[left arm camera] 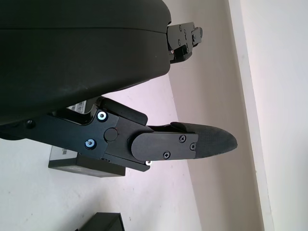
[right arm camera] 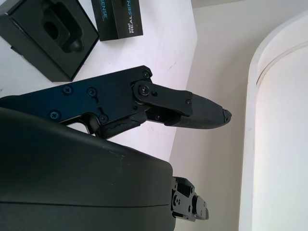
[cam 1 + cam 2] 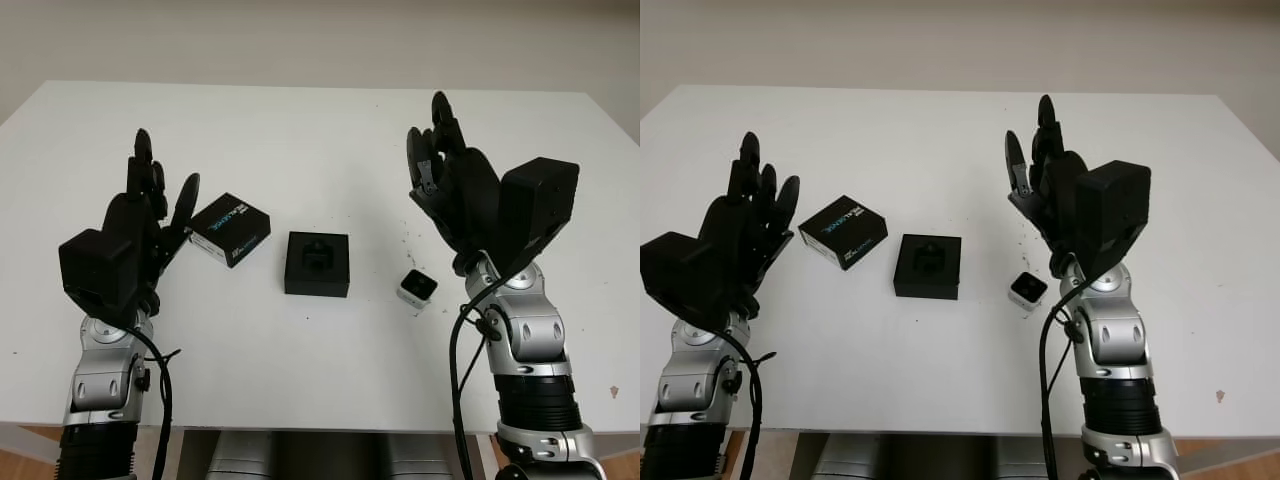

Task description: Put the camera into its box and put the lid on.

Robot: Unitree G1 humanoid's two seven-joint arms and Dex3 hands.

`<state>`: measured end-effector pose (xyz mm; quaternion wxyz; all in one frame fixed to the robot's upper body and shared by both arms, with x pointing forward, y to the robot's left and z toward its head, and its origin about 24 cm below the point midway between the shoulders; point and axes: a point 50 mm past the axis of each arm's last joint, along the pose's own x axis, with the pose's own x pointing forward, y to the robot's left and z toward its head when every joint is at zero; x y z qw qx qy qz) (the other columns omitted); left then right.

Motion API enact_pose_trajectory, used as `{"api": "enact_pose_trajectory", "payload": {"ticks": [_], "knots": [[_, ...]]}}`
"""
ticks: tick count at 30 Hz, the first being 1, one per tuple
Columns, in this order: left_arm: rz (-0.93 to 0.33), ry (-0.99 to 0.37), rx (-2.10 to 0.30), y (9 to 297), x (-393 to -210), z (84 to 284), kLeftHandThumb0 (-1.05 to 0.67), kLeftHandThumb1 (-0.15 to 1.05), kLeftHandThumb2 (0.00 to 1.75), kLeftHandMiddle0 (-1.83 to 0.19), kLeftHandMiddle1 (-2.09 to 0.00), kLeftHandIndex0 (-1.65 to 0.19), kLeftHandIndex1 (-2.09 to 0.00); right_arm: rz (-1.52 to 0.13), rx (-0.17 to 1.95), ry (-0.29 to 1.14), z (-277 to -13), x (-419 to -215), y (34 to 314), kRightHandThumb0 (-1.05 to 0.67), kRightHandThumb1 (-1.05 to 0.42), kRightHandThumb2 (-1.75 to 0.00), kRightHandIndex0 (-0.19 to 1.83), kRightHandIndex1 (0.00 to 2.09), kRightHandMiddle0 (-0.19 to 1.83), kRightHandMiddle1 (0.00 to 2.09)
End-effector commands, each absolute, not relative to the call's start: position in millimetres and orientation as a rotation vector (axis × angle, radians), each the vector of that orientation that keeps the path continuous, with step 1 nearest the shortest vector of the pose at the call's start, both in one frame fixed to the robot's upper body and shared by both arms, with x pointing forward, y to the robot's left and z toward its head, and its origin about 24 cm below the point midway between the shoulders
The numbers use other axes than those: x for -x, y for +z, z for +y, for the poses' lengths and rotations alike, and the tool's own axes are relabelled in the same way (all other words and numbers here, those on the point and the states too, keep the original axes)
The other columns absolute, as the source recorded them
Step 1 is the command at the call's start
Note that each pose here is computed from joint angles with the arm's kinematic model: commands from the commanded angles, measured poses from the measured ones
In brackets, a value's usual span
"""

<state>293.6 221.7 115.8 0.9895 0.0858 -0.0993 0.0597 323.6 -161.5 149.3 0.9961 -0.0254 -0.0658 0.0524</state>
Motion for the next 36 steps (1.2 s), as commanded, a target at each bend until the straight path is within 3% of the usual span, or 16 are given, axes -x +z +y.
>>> {"api": "enact_pose_trajectory", "payload": {"ticks": [1,10,16,19,21,26,31,36], "knots": [[-0.207,0.115,-0.181,118.3,-291.0,221.9,-0.75,1.05,0.39,0.12,-0.06,0.16,-0.06,-0.136,0.054,0.108,-161.5,-321.5,152.8,-0.63,-1.05,-0.60,-0.19,0.00,-0.19,0.00],[-0.204,0.113,-0.180,117.8,-294.4,220.1,-0.75,1.05,0.39,0.11,-0.06,0.15,-0.06,-0.131,0.056,0.126,-164.9,-323.1,151.5,-0.65,-1.05,-0.62,-0.19,0.00,-0.19,0.01],[-0.208,0.098,-0.151,116.2,-295.8,218.7,-0.75,1.05,0.38,0.13,-0.05,0.17,-0.05,-0.169,0.119,0.096,-183.5,-325.0,161.2,-0.60,-1.05,-0.37,-0.12,0.05,-0.10,0.06],[-0.207,0.100,-0.158,115.6,-295.6,218.7,-0.75,1.05,0.38,0.13,-0.05,0.17,-0.05,-0.208,0.191,0.104,-195.5,-326.5,169.0,-0.54,-1.02,-0.11,0.06,0.13,0.08,0.16],[-0.206,0.100,-0.162,115.1,-295.5,218.3,-0.75,1.05,0.38,0.13,-0.05,0.17,-0.05,-0.212,0.240,0.134,-204.7,-327.7,175.3,-0.48,-0.98,-0.07,0.12,0.15,0.12,0.19],[-0.210,0.098,-0.158,114.6,-294.4,217.1,-0.75,1.05,0.39,0.13,-0.05,0.17,-0.05,-0.188,0.461,0.217,-224.0,-328.7,188.3,-0.35,-0.91,-0.05,0.24,0.16,0.00,0.68],[-0.210,0.100,-0.149,113.2,-292.6,216.1,-0.74,1.05,0.39,0.13,-0.05,0.17,-0.05,-0.151,0.565,0.299,-231.3,-325.6,190.0,-0.20,-0.89,-0.05,0.26,0.16,-0.02,0.73],[-0.198,0.101,-0.142,110.6,-291.8,215.6,-0.75,1.05,0.39,0.13,-0.05,0.17,-0.05,-0.135,0.713,0.409,-237.8,-326.2,192.4,-0.17,-0.87,-0.05,0.31,0.19,-0.05,0.86]]}}
